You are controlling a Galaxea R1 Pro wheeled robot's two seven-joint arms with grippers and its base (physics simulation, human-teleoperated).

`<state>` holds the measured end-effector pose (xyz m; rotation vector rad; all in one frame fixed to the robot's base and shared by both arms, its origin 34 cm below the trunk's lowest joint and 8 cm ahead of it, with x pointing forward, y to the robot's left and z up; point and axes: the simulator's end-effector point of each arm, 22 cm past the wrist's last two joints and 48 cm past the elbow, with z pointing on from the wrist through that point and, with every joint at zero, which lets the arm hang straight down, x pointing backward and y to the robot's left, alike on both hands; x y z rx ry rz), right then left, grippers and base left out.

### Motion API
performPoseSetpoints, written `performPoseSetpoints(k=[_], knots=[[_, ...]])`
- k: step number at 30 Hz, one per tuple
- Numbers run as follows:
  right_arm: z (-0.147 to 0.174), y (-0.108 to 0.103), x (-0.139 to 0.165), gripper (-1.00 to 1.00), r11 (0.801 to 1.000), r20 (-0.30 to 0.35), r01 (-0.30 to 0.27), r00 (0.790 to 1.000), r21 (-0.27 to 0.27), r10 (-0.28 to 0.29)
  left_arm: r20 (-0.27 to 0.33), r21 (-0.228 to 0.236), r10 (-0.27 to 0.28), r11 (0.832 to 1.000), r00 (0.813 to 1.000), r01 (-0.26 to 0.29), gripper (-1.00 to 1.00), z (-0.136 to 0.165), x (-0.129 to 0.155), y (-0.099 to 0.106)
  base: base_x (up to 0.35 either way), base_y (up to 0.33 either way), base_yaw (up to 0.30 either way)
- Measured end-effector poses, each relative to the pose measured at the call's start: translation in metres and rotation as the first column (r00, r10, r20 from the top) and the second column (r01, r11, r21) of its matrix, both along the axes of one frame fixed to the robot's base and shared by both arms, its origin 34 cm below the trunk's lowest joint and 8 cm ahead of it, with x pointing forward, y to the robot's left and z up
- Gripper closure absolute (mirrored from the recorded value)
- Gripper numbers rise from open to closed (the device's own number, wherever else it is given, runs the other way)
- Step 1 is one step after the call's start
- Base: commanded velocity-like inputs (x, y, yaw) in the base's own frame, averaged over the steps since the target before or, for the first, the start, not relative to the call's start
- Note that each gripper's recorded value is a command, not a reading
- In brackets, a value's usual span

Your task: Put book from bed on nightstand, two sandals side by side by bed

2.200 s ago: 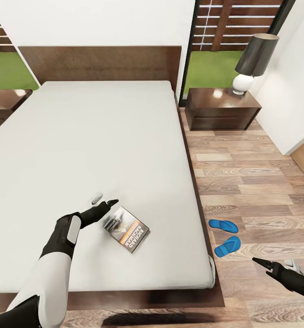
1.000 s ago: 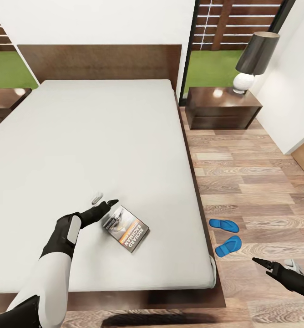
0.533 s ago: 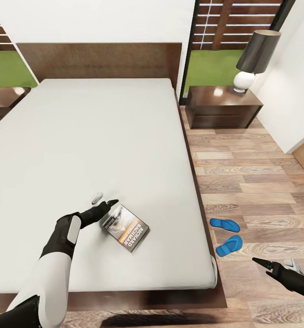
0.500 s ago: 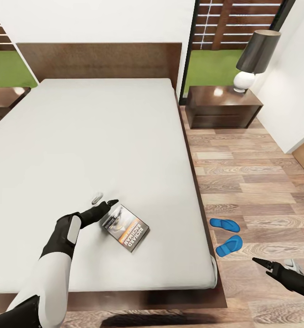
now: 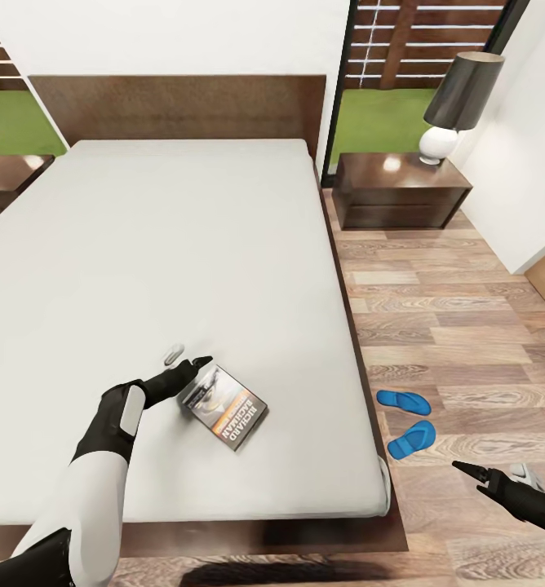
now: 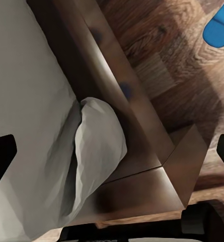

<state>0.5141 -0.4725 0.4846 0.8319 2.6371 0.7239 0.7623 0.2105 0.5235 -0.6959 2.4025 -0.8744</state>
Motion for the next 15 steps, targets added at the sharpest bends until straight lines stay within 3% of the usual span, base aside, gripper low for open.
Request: performPoseSetpoints(k=[15], knots=[[0.0000, 0.0001, 0.0000, -1.00, 1.000, 0.000, 0.000, 1.000, 0.000, 0.000, 0.001, 0.000, 0.000, 1.000, 1.000, 0.000, -1.00, 0.0001, 0.0001, -0.0005, 0.000, 0.000, 0.000]])
